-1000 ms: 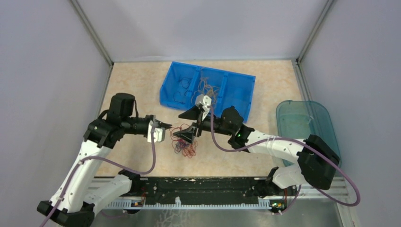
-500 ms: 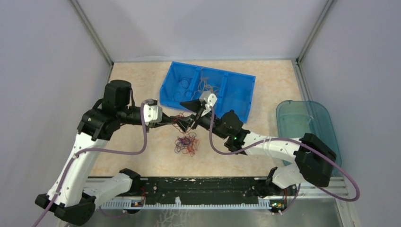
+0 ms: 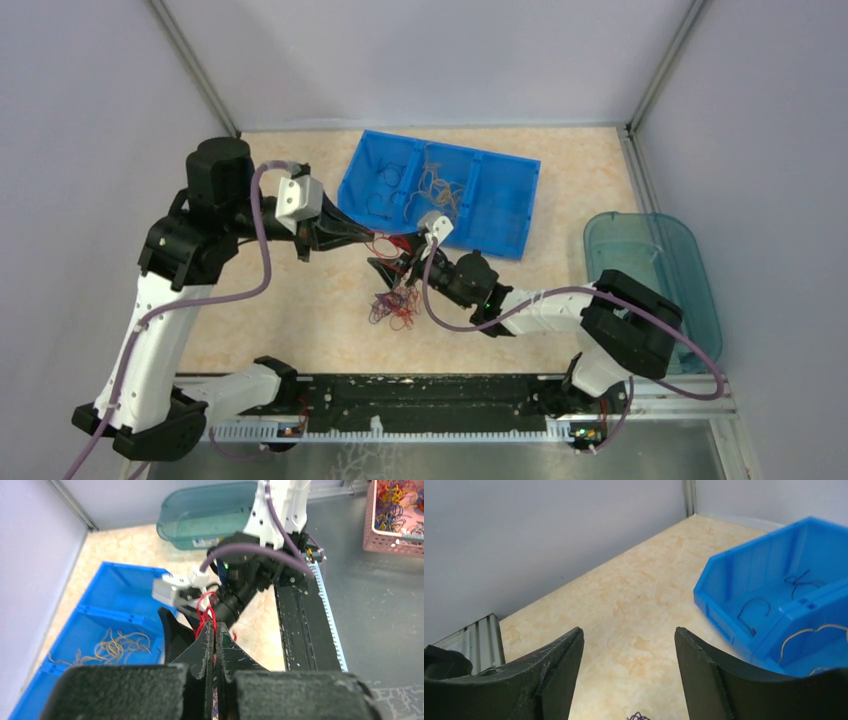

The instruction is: Untangle the cables

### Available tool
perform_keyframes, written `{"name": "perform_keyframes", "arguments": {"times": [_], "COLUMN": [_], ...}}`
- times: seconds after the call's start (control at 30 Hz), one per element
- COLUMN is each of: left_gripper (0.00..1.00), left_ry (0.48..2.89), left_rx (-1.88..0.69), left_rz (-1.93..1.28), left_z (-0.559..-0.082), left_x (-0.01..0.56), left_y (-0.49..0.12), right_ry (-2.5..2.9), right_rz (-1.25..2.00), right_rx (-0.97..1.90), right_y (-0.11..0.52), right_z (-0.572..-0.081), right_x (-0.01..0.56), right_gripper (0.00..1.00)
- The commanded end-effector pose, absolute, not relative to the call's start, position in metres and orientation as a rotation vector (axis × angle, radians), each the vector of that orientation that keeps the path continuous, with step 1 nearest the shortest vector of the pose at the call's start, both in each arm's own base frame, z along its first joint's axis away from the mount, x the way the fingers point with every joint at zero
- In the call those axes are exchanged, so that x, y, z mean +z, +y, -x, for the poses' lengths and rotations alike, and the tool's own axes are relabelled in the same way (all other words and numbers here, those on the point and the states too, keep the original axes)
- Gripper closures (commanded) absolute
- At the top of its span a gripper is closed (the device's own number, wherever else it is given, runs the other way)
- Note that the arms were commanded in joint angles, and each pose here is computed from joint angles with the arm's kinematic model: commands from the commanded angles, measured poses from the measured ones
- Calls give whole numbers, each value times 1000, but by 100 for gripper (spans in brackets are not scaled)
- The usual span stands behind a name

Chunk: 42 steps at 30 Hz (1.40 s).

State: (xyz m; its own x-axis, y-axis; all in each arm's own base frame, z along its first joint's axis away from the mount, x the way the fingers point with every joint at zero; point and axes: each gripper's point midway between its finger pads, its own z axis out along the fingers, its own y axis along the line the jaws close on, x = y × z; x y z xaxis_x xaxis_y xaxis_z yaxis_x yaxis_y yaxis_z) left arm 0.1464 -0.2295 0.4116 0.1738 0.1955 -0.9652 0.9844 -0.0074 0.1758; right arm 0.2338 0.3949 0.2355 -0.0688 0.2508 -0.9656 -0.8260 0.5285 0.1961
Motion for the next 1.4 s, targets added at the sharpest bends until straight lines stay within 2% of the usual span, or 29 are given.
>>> {"name": "perform_keyframes", "arguments": {"times": [0.0, 0.2, 0.47, 0.77, 1.13, 1.37], "left_gripper": [99, 99, 99, 99, 100, 100], "left_ry": [1130, 1057, 891, 740, 600, 537], "left_rx": [-989, -904, -685, -556, -462, -401], "left_rz": [-1392, -1359, -1268, -1129, -1065, -1040], "left_z": [-139, -143, -156, -161, -157, -160], "left_x": [451, 485, 540, 606, 657, 672], "left_y": [-233, -230, -221, -212, -204, -201], "right_ry": [1316, 1365, 1412, 1413, 1373, 1372], "right_rz": [454, 422, 414, 407, 464, 513], "right_rx": [1074, 1149, 1168, 1177, 1249, 1218], "right_y": [396, 394, 389, 388, 408, 415], "right_z": [-226, -218, -212, -212, -205, -207], "right_x": [247, 228, 211, 209, 222, 230], "right_gripper": [34, 50, 56, 48, 36, 38]}}
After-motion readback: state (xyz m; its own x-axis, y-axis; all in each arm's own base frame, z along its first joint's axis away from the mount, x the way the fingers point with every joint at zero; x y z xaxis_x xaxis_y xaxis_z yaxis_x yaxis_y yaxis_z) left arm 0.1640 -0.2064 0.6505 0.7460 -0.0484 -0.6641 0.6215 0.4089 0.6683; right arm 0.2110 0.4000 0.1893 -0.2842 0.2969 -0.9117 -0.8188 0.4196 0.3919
